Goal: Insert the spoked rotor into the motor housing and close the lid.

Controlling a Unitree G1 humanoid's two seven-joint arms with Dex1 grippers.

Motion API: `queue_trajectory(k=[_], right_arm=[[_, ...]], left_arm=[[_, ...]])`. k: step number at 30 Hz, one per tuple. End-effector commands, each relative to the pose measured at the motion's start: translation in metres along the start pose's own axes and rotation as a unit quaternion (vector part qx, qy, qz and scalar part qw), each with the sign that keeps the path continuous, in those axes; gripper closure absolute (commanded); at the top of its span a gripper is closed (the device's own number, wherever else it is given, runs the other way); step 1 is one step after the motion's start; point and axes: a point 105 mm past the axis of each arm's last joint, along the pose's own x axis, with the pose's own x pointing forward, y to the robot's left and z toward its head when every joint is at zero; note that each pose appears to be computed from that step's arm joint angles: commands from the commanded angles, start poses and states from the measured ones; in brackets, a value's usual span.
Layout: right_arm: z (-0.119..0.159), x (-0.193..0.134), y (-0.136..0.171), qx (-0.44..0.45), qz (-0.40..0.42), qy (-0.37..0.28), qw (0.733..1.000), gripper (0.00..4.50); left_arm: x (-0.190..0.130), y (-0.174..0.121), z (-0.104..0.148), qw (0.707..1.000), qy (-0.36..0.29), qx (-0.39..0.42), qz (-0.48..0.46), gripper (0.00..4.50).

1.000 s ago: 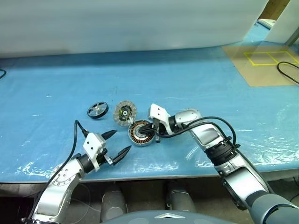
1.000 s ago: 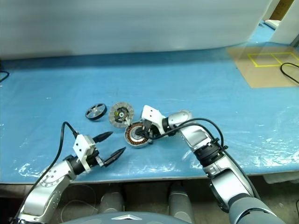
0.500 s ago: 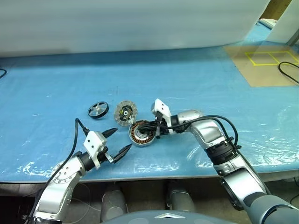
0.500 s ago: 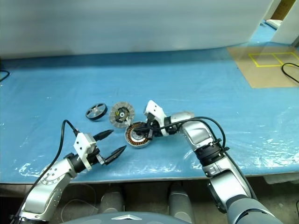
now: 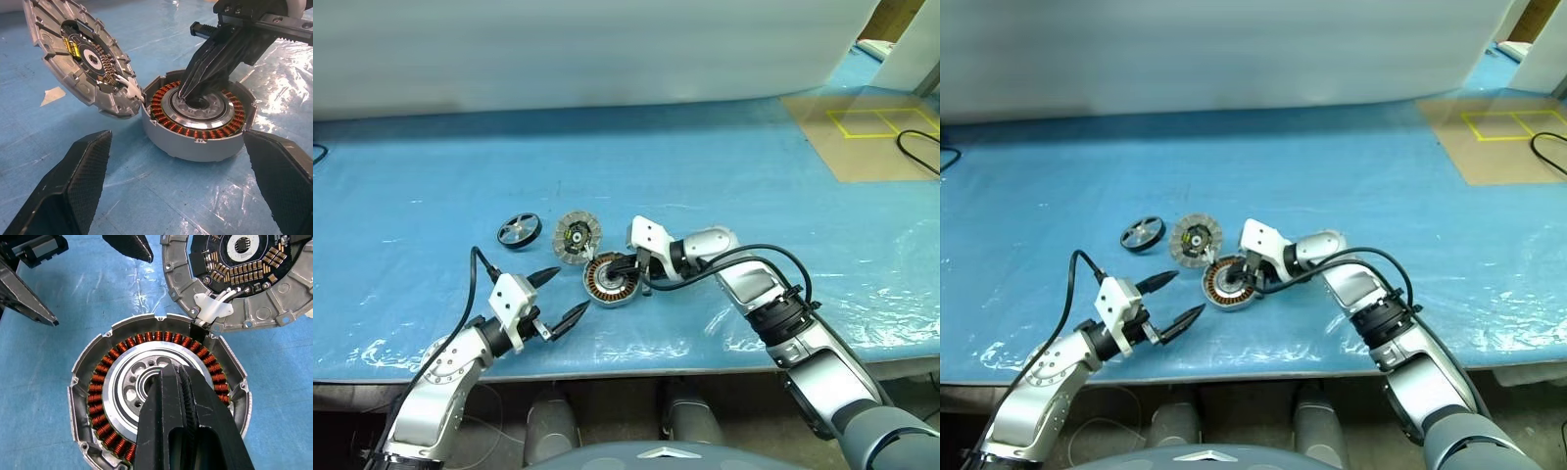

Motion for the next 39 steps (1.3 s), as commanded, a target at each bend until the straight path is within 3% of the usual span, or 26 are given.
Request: queue_trajectory(k=[1, 5, 13, 27, 39], right_arm=[[0.005, 0.0, 0.002, 0.019, 0.007, -0.017, 1.0, 4.47], [0.024, -0.005, 0.0, 0.075, 0.018, -0.089, 0.993, 4.47], [0.029, -0.009, -0.006, 0.06, 0.005, -0.116, 0.991, 4.47], [0.032, -0.017, -0.005, -0.019, -0.001, -0.114, 0.993, 4.47], [0.048, -0.028, -0.007, -0.077, 0.017, -0.104, 0.991, 4.47]], left_arm=[[0.002, -0.001, 0.007, 1.0, -0.01, 0.012, -0.007, 0.0], [0.003, 0.0, 0.009, 1.0, -0.013, 0.012, -0.007, 0.0], [0.002, 0.002, 0.009, 1.0, -0.017, 0.008, -0.007, 0.0], [-0.01, 0.003, 0.001, 1.0, -0.008, -0.005, 0.011, 0.0], [-0.027, 0.021, 0.003, 0.998, -0.012, -0.022, 0.06, 0.0]])
